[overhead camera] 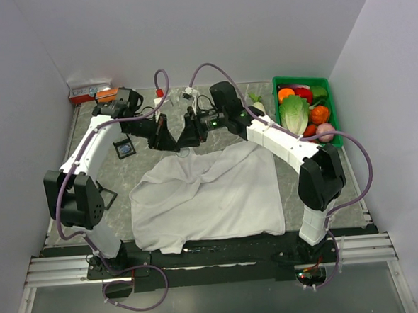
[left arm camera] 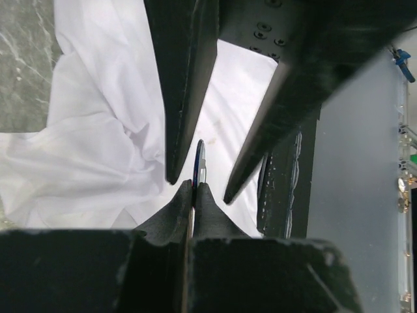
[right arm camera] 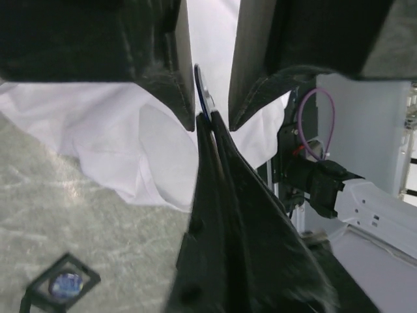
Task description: Remove the brooch from the garment
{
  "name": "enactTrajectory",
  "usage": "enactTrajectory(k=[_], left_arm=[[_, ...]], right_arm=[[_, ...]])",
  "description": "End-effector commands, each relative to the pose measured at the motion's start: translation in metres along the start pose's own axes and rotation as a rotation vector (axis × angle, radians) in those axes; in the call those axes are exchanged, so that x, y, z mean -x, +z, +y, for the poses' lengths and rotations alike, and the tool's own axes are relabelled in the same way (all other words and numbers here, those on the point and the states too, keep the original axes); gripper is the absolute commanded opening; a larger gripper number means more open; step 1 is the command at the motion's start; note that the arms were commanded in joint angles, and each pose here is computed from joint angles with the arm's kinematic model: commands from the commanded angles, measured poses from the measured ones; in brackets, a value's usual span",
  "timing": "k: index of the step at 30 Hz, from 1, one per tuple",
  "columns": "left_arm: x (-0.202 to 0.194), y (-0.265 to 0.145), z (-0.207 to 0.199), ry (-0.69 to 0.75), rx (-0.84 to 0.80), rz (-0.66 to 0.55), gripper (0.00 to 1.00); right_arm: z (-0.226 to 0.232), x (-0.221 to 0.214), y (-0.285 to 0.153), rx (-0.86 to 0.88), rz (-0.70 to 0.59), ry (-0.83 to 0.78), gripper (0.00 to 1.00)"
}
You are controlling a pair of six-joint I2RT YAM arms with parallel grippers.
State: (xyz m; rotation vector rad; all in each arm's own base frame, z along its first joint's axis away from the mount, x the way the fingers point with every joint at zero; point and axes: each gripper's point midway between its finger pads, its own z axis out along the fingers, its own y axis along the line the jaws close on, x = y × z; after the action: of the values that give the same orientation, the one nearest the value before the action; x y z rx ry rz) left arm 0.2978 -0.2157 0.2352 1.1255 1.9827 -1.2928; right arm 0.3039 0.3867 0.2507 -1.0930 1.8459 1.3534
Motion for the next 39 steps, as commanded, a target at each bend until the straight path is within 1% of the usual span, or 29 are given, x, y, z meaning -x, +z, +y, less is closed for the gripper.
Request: enactTrajectory(k=[1, 3, 5, 7, 9, 10, 11, 13, 14, 16, 17, 18, 20, 21, 23, 24, 25, 26, 27, 29, 34, 35, 39], left_arm=[[0.006, 0.002, -0.004, -0.006, -0.028, -0.008, 0.01], [0.006, 0.001, -0.002, 0.001, -0.017, -0.003, 0.01], [0.004, 0.000, 0.000, -0.001, -0.005, 0.003, 0.01], [0.002, 0.000, 0.004, -0.002, 0.014, 0.012, 0.01], [-0.001, -0.003, 0.005, 0.005, 0.031, 0.020, 0.01], [-0.003, -0.004, 0.008, 0.008, 0.047, 0.032, 0.01], [-0.006, -0.006, 0.007, 0.007, 0.056, 0.042, 0.01], [-0.011, -0.008, 0.010, 0.020, 0.077, 0.061, 0.01], [-0.016, -0.010, 0.014, 0.022, 0.107, 0.083, 0.01], [-0.023, -0.013, 0.017, 0.026, 0.139, 0.113, 0.01], [-0.030, -0.018, 0.021, 0.030, 0.185, 0.146, 0.01], [-0.036, -0.022, 0.025, 0.035, 0.212, 0.172, 0.01], [-0.053, -0.030, 0.025, -0.002, 0.244, 0.230, 0.01], [-0.065, -0.041, 0.033, -0.031, 0.304, 0.274, 0.01], [-0.084, -0.053, 0.041, -0.076, 0.389, 0.318, 0.01], [-0.096, -0.070, 0.055, -0.153, 0.504, 0.342, 0.01], [-0.102, -0.079, 0.062, -0.177, 0.562, 0.350, 0.01], [-0.114, -0.086, 0.062, -0.209, 0.592, 0.368, 0.01], [-0.126, -0.101, 0.069, -0.246, 0.667, 0.404, 0.01], [-0.148, -0.113, 0.071, -0.284, 0.725, 0.453, 0.01], [-0.195, -0.171, 0.082, -0.355, 0.992, 0.609, 0.01], [-0.199, -0.173, 0.081, -0.361, 0.999, 0.617, 0.01], [-0.211, -0.205, 0.092, -0.350, 1.134, 0.695, 0.01]], right_arm=[[0.012, 0.027, -0.009, 0.057, -0.070, -0.124, 0.44], [0.008, 0.031, -0.026, 0.046, -0.084, -0.134, 0.49], [0.004, 0.033, -0.040, 0.033, -0.093, -0.120, 0.51], [-0.010, 0.036, -0.060, -0.015, -0.111, -0.102, 0.52], [-0.026, 0.027, -0.071, -0.067, -0.103, -0.105, 0.55], [-0.029, 0.024, -0.075, -0.091, -0.096, -0.132, 0.56], [-0.043, 0.008, -0.078, -0.166, -0.065, -0.104, 0.59], [-0.059, -0.004, -0.084, -0.277, -0.041, -0.091, 0.64], [-0.085, -0.022, -0.091, -0.422, -0.019, -0.048, 0.74], [-0.096, -0.034, -0.104, -0.545, -0.021, -0.025, 0.86], [-0.103, -0.052, -0.107, -0.589, 0.008, 0.000, 0.97], [-0.110, -0.059, -0.115, -0.652, 0.022, 0.006, 1.00], [-0.113, -0.070, -0.120, -0.683, 0.051, -0.011, 1.00], [-0.114, -0.073, -0.123, -0.695, 0.058, -0.012, 1.00], [-0.116, -0.078, -0.123, -0.701, 0.067, -0.008, 1.00], [-0.115, -0.079, -0.123, -0.699, 0.064, -0.006, 1.00], [-0.114, -0.078, -0.120, -0.689, 0.056, 0.007, 1.00], [-0.115, -0.080, -0.118, -0.684, 0.055, 0.021, 1.00], [-0.115, -0.081, -0.117, -0.677, 0.053, 0.029, 1.00], [-0.117, -0.080, -0.112, -0.658, 0.056, 0.040, 1.00], [-0.130, -0.076, -0.106, -0.669, 0.059, 0.048, 1.00], [-0.130, -0.072, -0.105, -0.666, 0.053, 0.047, 1.00], [-0.127, -0.074, -0.099, -0.628, 0.054, 0.057, 1.00]])
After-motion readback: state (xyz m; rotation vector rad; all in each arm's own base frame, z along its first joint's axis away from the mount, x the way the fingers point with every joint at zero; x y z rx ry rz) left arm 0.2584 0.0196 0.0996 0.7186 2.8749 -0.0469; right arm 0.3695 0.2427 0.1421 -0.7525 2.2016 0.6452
